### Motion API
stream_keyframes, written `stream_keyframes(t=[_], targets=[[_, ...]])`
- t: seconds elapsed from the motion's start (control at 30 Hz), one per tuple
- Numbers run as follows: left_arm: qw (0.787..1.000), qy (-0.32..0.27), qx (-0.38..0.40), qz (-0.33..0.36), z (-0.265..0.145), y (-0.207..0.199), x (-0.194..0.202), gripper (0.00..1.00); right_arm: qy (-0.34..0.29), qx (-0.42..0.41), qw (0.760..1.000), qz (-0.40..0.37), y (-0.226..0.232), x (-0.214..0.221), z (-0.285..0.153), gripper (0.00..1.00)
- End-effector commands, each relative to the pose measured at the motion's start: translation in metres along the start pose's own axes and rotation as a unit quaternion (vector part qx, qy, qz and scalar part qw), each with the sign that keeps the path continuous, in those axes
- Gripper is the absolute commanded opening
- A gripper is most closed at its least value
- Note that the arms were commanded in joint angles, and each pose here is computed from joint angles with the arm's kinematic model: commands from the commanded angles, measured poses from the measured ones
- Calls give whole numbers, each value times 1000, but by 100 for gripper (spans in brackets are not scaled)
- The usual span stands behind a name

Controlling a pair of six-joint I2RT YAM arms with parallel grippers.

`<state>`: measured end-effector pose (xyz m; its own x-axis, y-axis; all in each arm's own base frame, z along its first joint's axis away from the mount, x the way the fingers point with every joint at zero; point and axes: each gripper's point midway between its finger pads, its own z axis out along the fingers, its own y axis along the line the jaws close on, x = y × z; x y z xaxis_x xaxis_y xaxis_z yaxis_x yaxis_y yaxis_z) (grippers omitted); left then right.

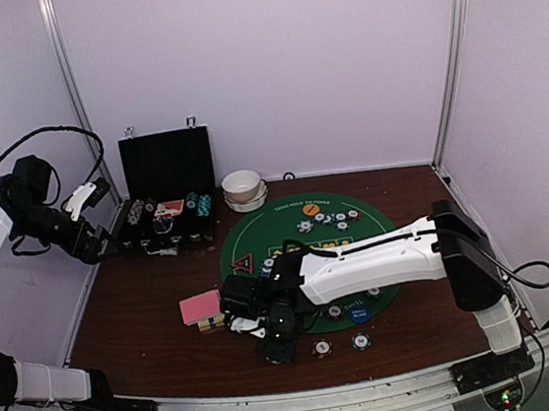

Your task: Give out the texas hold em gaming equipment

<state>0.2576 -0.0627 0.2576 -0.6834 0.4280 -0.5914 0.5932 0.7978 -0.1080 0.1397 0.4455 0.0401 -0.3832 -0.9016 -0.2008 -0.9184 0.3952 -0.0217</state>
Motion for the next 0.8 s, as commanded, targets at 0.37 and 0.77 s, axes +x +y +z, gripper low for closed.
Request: stream_keyframes(t=[0.37, 0.77], targets=[[1000, -7, -6, 4, -7, 0, -2, 98, -90, 27, 989, 110, -72, -11, -90, 0], [1000, -7, 1, 6, -5, -2, -2, 98, -33, 145, 923, 355, -221, 125, -77, 0]])
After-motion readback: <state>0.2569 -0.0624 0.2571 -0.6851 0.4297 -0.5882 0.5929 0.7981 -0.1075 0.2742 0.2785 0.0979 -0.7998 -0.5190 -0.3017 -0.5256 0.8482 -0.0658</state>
